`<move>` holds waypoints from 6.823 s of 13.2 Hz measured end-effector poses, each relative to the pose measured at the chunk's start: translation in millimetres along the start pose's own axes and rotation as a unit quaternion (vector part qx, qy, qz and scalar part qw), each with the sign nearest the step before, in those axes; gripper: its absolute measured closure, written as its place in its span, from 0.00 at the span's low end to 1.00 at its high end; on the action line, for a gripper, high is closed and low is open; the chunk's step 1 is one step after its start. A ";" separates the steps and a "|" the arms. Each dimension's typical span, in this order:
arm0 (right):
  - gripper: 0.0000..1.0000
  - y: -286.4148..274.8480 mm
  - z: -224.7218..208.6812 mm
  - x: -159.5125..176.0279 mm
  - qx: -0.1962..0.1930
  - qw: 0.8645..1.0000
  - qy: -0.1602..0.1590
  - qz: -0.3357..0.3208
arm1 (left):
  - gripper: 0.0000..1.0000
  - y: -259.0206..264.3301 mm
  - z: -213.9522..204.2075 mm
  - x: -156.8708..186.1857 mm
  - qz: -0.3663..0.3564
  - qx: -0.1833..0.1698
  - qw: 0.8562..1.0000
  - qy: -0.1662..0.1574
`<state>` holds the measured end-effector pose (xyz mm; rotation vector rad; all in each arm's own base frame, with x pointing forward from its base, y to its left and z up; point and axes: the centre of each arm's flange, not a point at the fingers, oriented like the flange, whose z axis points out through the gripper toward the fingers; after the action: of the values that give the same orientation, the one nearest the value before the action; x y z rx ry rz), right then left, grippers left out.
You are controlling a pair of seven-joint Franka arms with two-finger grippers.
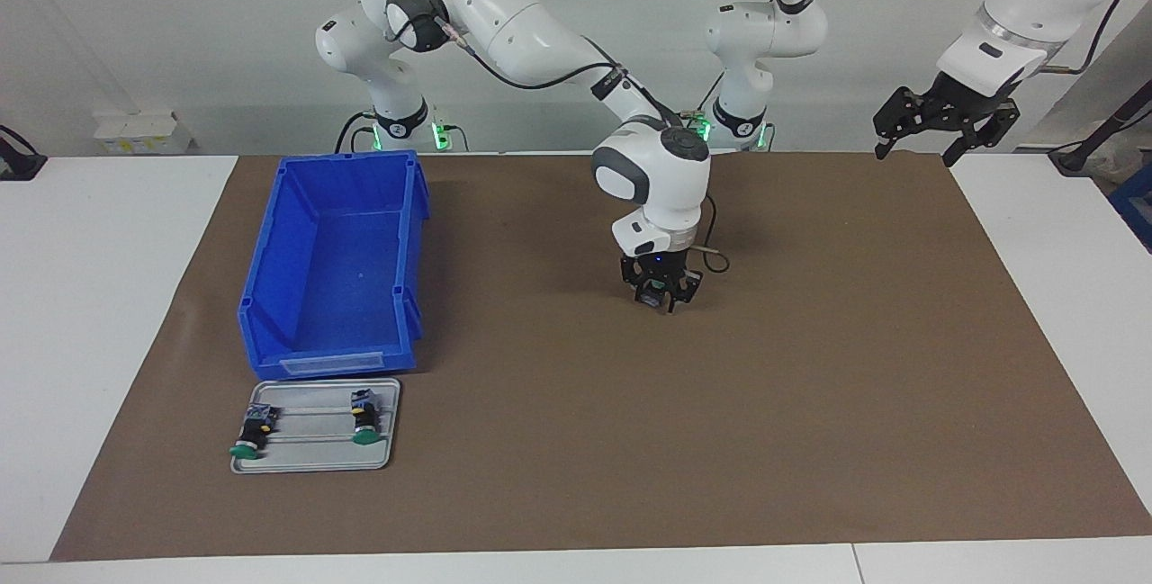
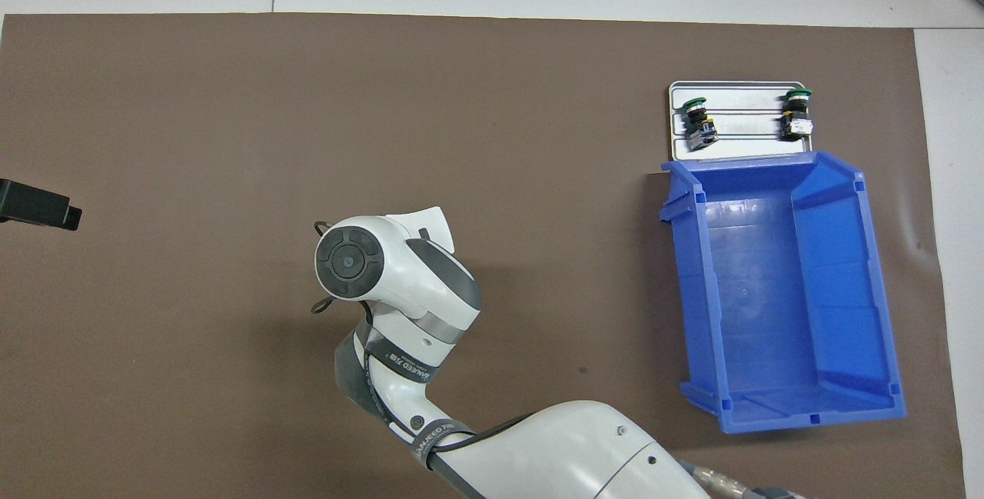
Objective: Place and press button with both arms
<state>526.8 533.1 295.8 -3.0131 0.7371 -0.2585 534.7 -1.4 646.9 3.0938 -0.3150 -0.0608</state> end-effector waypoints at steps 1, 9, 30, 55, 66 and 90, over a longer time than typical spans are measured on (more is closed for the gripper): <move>0.37 0.0 -0.1 0.0 0.000 1.000 -0.002 0.002 | 0.00 0.0 0.0 0.0 0.000 0.000 1.000 0.000; 0.49 2.2 1.6 5.3 0.003 1.000 -0.021 0.021 | 0.00 0.0 0.0 0.0 0.000 0.000 1.000 0.000; 0.55 154.8 -192.9 244.9 -0.002 0.999 -0.047 -0.009 | 0.00 0.0 0.0 0.0 0.000 0.000 1.000 0.000; 0.55 471.8 -66.0 290.0 -0.002 0.987 -0.013 -0.158 | 0.00 0.0 0.0 -0.1 0.000 0.000 1.000 0.000; 0.56 476.1 1.8 277.3 0.004 0.987 0.004 -0.159 | 0.00 0.0 0.1 -0.1 0.000 0.000 1.000 0.000; 0.19 434.9 -214.9 344.2 -0.005 0.985 -0.054 -0.163 | 0.00 0.0 0.1 -0.1 0.000 0.000 1.000 0.000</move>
<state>593.3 -9.0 531.3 -3.1144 0.2359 -0.0972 534.6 -1.4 646.9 3.0937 -0.3150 -0.0619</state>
